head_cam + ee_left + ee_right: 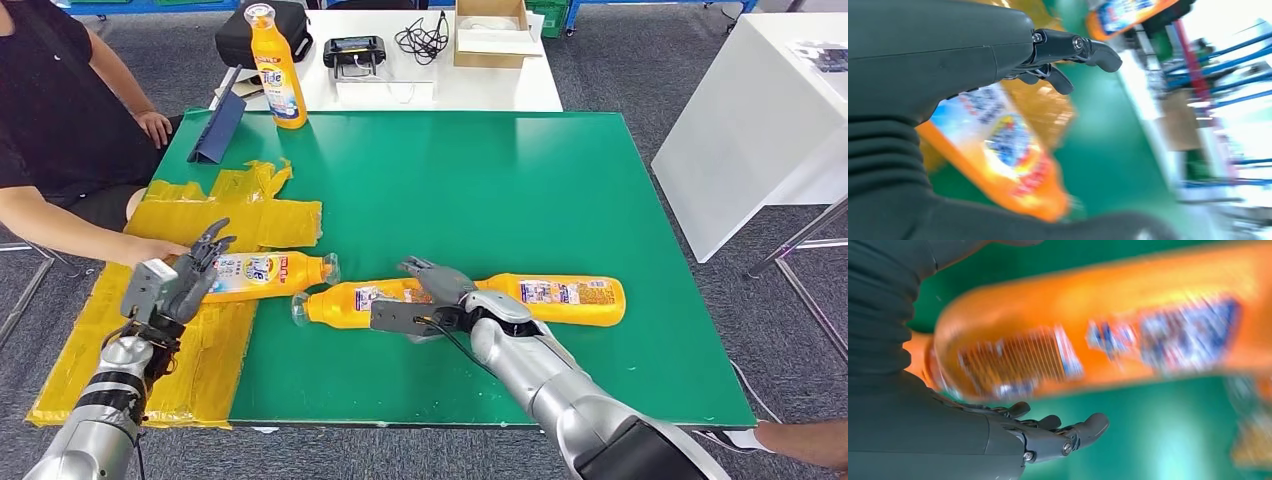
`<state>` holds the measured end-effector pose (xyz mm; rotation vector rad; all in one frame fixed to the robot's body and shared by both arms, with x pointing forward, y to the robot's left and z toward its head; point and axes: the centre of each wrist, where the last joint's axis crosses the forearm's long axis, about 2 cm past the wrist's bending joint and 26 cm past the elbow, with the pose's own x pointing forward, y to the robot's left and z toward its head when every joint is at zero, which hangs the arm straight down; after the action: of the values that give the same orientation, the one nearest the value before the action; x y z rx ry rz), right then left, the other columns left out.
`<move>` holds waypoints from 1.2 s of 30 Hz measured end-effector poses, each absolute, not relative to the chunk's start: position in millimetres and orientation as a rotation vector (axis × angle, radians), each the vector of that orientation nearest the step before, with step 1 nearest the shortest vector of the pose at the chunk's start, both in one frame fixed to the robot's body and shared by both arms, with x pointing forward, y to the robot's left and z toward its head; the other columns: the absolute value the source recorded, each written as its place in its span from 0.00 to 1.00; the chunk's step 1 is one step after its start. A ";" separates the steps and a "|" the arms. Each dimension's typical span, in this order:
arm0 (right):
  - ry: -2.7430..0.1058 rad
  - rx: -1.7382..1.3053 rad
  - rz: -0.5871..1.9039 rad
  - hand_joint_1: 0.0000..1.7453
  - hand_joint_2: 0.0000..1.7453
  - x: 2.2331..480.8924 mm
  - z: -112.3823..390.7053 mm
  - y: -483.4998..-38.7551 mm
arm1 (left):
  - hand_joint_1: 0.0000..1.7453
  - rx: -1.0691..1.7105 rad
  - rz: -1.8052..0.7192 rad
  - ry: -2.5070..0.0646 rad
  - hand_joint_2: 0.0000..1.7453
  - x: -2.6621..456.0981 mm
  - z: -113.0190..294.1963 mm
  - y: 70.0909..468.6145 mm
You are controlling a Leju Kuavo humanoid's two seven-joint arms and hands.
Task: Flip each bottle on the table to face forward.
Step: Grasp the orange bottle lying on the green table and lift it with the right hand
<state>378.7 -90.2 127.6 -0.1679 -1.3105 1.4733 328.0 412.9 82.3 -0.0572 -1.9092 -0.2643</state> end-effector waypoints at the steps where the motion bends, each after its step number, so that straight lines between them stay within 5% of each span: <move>1: -1.266 -0.173 1.510 0.00 1.00 378.6 126.4 -90.8 | 0.00 -0.116 -0.216 -1.941 0.00 328.2 85.9 413.1; 5: -1.081 -0.198 1.660 1.00 1.00 378.8 122.8 -93.4 | 0.00 -0.250 -0.112 -2.013 0.00 332.1 98.7 410.2; 16: -0.937 -0.300 1.761 1.00 1.00 372.2 113.1 -92.3 | 0.00 -0.363 -0.020 -2.102 0.00 368.1 127.3 380.6; 24: -1.547 -0.039 1.042 1.00 1.00 363.5 96.2 -106.5 | 0.00 -0.439 0.074 -2.064 0.00 361.4 121.8 366.8; 32: -1.668 0.053 0.692 1.00 1.00 363.9 94.0 -117.8 | 0.00 -0.452 0.096 -2.074 0.00 355.2 121.5 357.4; 36: -1.803 0.124 0.509 1.00 1.00 361.4 97.0 -117.6 | 0.00 -0.448 0.127 -2.073 1.00 351.4 123.1 353.7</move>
<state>361.4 -117.6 97.0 0.1235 -1.8026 0.5093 351.4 353.7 123.1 -0.4478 -2.0732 0.1274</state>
